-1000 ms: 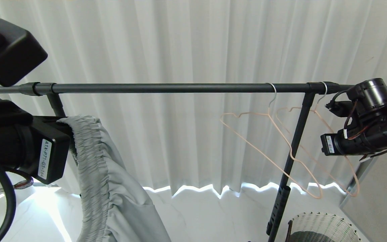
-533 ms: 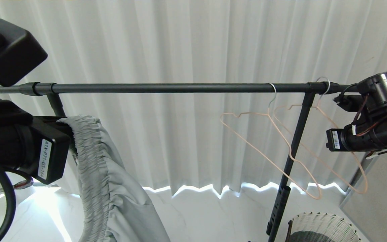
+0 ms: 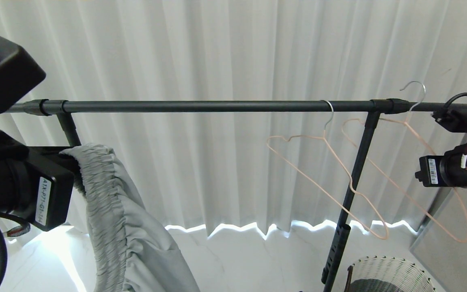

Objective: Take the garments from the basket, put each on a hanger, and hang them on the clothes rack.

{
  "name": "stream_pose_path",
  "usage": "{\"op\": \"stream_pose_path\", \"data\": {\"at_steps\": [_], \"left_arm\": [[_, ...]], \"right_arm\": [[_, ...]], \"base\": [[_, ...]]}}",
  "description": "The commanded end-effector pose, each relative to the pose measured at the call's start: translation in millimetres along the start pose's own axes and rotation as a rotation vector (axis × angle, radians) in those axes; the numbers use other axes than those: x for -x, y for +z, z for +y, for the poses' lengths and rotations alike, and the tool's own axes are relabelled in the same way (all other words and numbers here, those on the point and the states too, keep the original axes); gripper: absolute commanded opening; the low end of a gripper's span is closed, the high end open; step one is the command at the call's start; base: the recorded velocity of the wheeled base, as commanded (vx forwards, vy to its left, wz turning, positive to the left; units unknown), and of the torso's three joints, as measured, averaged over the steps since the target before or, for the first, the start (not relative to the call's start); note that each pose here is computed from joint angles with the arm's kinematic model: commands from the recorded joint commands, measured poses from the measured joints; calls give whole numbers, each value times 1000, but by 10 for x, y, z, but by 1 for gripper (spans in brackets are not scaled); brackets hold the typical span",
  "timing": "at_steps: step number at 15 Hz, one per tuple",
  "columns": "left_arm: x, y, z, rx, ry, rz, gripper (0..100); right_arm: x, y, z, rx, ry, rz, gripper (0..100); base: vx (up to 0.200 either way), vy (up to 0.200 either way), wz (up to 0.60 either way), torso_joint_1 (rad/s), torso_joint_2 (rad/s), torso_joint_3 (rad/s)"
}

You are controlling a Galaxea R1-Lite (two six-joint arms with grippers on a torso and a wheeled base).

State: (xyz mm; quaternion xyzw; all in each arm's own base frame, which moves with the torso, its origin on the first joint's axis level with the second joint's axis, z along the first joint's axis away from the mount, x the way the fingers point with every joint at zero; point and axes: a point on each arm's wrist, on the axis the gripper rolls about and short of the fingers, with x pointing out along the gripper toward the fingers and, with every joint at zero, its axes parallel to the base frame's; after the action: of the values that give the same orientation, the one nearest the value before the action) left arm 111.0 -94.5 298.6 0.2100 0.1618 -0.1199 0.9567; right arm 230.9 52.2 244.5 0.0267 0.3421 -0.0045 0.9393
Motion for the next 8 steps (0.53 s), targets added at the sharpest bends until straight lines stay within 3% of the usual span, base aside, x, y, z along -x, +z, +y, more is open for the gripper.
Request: {"op": "stream_pose_path", "data": {"at_steps": [1,8], "left_arm": [[21,-11,17,4,15,-2,0],[16,-29,14,1,22,5,0]], "right_arm": [[201,-119,-66,-3,-23,-32,0],[521,-465,-197,-5,-23,-58,0]], "base": [[-200,0,0,-2,7,2],[-200,0,0,0,4,4]]}}
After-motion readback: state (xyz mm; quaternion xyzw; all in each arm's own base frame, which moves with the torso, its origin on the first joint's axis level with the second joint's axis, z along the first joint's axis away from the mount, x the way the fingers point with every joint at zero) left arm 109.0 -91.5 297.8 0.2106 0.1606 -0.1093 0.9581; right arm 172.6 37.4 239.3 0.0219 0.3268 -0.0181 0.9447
